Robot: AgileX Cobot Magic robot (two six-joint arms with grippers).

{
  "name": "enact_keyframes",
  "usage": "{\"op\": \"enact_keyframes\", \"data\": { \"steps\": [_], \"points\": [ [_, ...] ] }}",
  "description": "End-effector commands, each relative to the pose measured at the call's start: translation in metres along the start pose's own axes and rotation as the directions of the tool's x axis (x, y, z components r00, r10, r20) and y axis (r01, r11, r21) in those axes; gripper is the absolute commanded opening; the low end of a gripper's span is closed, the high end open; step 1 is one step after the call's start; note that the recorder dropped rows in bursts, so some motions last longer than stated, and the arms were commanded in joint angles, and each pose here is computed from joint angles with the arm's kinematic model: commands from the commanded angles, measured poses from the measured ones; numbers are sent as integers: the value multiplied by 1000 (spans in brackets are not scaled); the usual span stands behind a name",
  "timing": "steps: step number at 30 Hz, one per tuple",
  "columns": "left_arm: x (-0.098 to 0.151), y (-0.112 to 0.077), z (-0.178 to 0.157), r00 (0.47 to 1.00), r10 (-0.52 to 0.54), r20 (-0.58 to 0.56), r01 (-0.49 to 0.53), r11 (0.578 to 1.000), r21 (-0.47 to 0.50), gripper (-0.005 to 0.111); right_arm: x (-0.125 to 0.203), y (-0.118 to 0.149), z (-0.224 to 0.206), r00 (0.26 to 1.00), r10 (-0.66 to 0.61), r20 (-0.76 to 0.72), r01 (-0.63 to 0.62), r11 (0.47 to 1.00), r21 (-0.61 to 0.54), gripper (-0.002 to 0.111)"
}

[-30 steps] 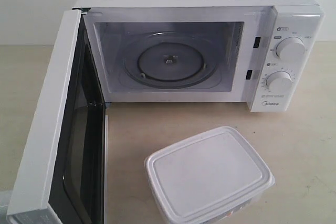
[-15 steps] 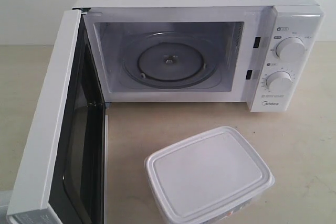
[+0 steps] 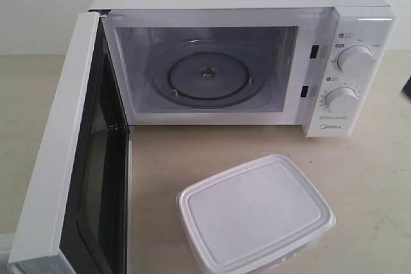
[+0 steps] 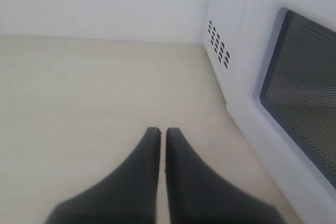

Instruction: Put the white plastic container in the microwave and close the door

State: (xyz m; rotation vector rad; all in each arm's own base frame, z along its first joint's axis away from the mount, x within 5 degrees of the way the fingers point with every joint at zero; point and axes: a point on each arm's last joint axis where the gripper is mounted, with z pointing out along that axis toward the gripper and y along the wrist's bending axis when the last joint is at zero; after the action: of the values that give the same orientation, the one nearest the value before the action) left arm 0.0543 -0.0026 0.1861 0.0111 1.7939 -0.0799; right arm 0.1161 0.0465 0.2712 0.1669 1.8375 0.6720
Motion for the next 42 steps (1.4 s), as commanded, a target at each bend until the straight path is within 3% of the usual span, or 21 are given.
{"op": "enact_keyframes", "data": {
  "steps": [1, 3, 6, 11, 14, 19, 21, 28, 32, 42],
  "points": [
    [1, 0, 0, 1000, -1, 3, 1, 1000, 8, 4, 44, 1, 0, 959, 225, -173, -245, 964, -102, 0],
    [1, 0, 0, 1000, -1, 3, 1, 1000, 8, 4, 60, 3, -2, 905, 341, -256, -380, 917, -122, 0],
    [1, 0, 0, 1000, -1, 3, 1, 1000, 8, 4, 76, 3, -6, 875, 347, -337, -413, 898, -150, 0],
    [1, 0, 0, 1000, -1, 3, 1, 1000, 8, 4, 95, -3, -4, 814, 404, -417, -466, 883, -53, 1],
    [1, 0, 0, 1000, -1, 3, 1, 1000, 8, 4, 104, -7, 1, 766, 471, -439, -509, 860, 36, 13],
    [1, 0, 0, 1000, -1, 3, 1, 1000, 8, 4, 113, -10, 9, 703, 552, -448, -545, 823, 158, 43],
    [1, 0, 0, 1000, -1, 3, 1, 1000, 8, 4, 115, -10, 13, 690, 574, -441, -561, 809, 176, 48],
    [1, 0, 0, 1000, -1, 3, 1, 1000, 8, 4, 124, -3, 25, 618, 636, -461, -644, 747, 166, 47],
    [1, 0, 0, 1000, -1, 3, 1, 1000, 8, 4, 138, -5, 32, 574, 655, -491, -630, 737, 247, 47],
    [1, 0, 0, 1000, -1, 3, 1, 1000, 8, 4, 146, -10, 43, 579, 677, -454, -631, 725, 276, 47]
  ]
}}
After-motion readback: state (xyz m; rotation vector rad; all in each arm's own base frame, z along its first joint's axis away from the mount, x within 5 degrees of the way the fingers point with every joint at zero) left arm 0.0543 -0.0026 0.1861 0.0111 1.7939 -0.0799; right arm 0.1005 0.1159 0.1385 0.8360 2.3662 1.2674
